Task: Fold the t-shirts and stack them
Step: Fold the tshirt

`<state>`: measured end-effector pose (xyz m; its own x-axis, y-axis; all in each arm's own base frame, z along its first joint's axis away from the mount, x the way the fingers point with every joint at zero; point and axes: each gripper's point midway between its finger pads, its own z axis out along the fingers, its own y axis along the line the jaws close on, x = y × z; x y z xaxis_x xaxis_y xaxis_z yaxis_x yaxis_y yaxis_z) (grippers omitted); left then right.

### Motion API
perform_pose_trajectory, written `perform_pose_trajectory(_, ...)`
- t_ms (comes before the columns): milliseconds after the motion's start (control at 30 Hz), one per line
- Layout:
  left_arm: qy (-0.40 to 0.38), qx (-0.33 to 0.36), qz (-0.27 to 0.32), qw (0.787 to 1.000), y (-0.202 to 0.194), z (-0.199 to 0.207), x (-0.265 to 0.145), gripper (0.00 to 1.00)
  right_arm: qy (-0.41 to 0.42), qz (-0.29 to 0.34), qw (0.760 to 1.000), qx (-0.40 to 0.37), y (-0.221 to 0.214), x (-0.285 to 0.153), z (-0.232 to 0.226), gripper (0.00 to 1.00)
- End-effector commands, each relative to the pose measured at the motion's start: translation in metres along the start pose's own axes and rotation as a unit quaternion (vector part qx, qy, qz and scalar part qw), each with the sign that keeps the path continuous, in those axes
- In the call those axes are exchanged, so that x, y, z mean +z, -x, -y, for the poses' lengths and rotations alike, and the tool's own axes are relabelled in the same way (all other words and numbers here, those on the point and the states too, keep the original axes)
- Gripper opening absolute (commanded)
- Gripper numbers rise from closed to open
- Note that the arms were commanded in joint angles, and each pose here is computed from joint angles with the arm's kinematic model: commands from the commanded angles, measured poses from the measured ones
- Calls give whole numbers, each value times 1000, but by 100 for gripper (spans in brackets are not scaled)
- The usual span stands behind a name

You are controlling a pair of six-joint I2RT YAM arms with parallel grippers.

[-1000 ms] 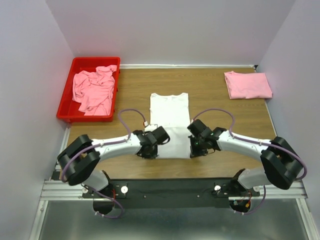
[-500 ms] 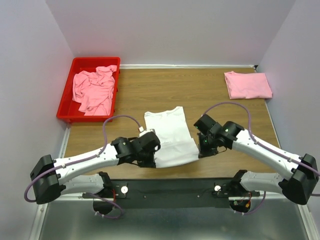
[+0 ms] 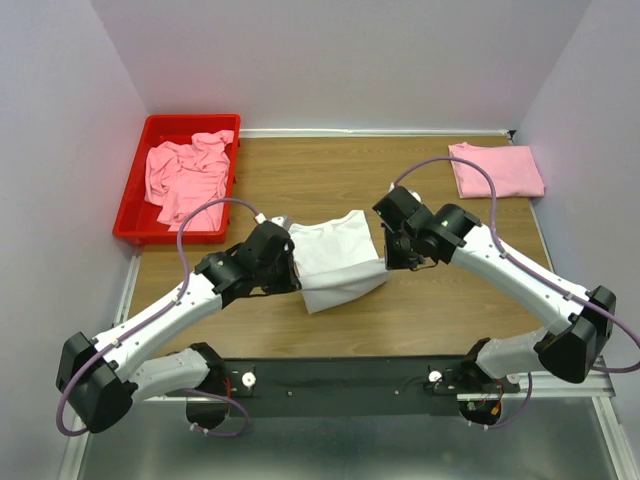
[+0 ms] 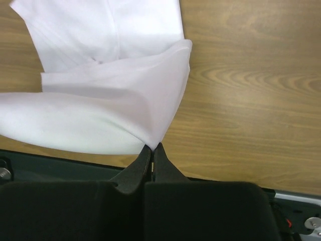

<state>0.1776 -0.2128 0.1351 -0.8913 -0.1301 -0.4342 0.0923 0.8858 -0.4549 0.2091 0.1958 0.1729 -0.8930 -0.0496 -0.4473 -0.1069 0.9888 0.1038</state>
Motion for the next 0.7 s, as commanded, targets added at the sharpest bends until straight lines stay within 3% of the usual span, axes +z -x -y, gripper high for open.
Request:
perform_pose_trajectory(0,-22,27,11,999,17,5,-2,0,-32,28,999,-21,28,-5,10,1)
perform_pose_trajectory(300,-19,33,38,999,49,-2,0,0,-26,40,998,-34,69,1,5,1)
perform_pose_trajectory(667,3,29,49,998,89,-33,27,0,-17,30,998,-48,116,43,5,1)
